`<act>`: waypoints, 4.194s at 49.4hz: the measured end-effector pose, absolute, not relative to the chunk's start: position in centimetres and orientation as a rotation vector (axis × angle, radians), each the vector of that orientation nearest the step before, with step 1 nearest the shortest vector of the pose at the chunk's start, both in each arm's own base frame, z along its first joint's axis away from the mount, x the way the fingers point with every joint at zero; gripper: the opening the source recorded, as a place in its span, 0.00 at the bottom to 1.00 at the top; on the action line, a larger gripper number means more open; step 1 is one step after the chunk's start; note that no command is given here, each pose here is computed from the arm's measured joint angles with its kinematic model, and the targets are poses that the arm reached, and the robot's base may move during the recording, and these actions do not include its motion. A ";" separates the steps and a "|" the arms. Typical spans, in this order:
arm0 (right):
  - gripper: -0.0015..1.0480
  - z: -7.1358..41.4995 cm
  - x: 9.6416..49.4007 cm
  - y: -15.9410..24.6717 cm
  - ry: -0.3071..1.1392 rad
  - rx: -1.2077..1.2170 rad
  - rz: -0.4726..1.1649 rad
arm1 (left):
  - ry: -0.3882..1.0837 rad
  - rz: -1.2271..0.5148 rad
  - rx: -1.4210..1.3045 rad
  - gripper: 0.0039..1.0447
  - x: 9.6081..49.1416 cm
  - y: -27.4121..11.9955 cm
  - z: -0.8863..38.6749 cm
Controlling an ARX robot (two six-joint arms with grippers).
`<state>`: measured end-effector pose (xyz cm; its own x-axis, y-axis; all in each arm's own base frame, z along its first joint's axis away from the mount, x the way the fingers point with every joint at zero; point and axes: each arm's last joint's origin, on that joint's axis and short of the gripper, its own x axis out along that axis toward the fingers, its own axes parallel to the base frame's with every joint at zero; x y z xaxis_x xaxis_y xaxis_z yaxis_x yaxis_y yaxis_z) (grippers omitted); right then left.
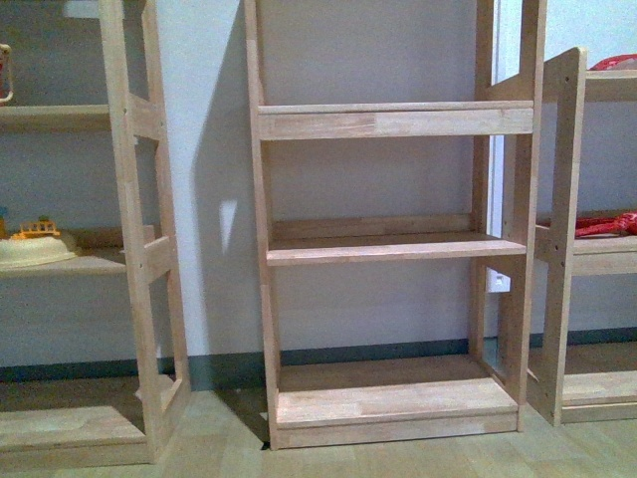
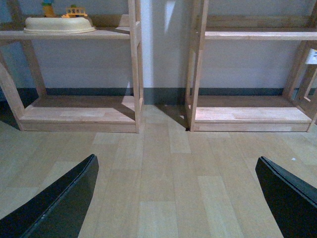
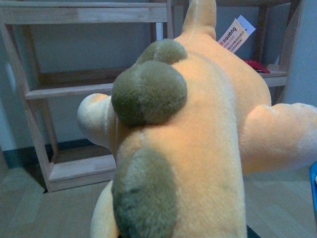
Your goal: Put away toys
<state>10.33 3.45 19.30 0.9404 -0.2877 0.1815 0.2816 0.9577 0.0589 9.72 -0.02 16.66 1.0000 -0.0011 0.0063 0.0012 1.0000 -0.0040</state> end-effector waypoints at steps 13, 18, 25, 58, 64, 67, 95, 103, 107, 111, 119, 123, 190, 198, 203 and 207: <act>0.07 19.3 10.3 3.4 -0.189 0.033 -0.298 | -0.006 -0.005 -0.004 0.94 9.7 0.0 16.7; 0.07 19.3 10.3 3.5 -0.190 0.033 -0.292 | -0.006 -0.002 -0.004 0.94 9.7 0.0 16.7; 0.07 19.3 10.3 3.5 -0.190 0.032 -0.286 | -0.006 -0.001 -0.004 0.94 9.7 0.0 16.7; 0.07 19.3 10.3 3.5 -0.190 0.033 -0.291 | -0.006 -0.002 -0.004 0.94 9.7 0.0 16.7; 0.07 19.3 10.3 3.5 -0.190 0.033 -0.290 | -0.006 -0.001 -0.004 0.94 9.7 0.0 16.7; 0.07 19.3 10.3 3.5 -0.190 0.032 -0.290 | -0.006 -0.002 -0.004 0.94 9.7 0.0 16.7; 0.07 20.3 10.6 3.1 -0.079 -0.054 -0.045 | -0.006 -0.002 -0.004 0.94 9.7 0.0 16.7; 0.07 24.4 10.1 3.0 -0.099 -0.047 0.088 | -0.006 -0.001 -0.004 0.94 9.7 0.0 16.7; 0.07 27.1 9.9 3.2 -0.160 -0.040 0.089 | -0.006 -0.002 -0.004 0.94 9.7 0.0 16.7; 0.07 29.9 10.0 3.5 -0.202 -0.052 0.124 | -0.006 -0.002 -0.004 0.94 9.7 0.0 16.7; 0.07 35.5 10.9 4.0 -0.306 -0.082 0.178 | -0.006 -0.002 -0.004 0.94 9.7 0.0 16.7; 0.07 38.7 11.8 4.2 -0.364 -0.103 0.184 | -0.006 -0.002 -0.004 0.94 9.7 0.0 16.7; 0.07 53.2 37.3 10.4 -0.253 0.080 0.304 | -0.006 -0.002 -0.004 0.94 9.7 0.0 16.7; 0.07 53.0 39.1 11.0 -0.227 0.168 0.337 | -0.006 -0.002 -0.004 0.94 9.7 0.0 16.7; 0.07 52.8 39.8 11.1 -0.219 0.206 0.350 | -0.006 -0.002 -0.004 0.94 9.7 0.0 16.7; 0.07 52.6 40.3 11.3 -0.211 0.219 0.363 | -0.006 -0.002 -0.004 0.94 9.7 0.0 16.7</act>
<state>40.29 11.30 52.63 0.9136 0.3265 0.2424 -0.3719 0.9120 0.1730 9.72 -0.02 16.66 1.0000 -0.0015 0.0063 0.0016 1.0000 -0.0040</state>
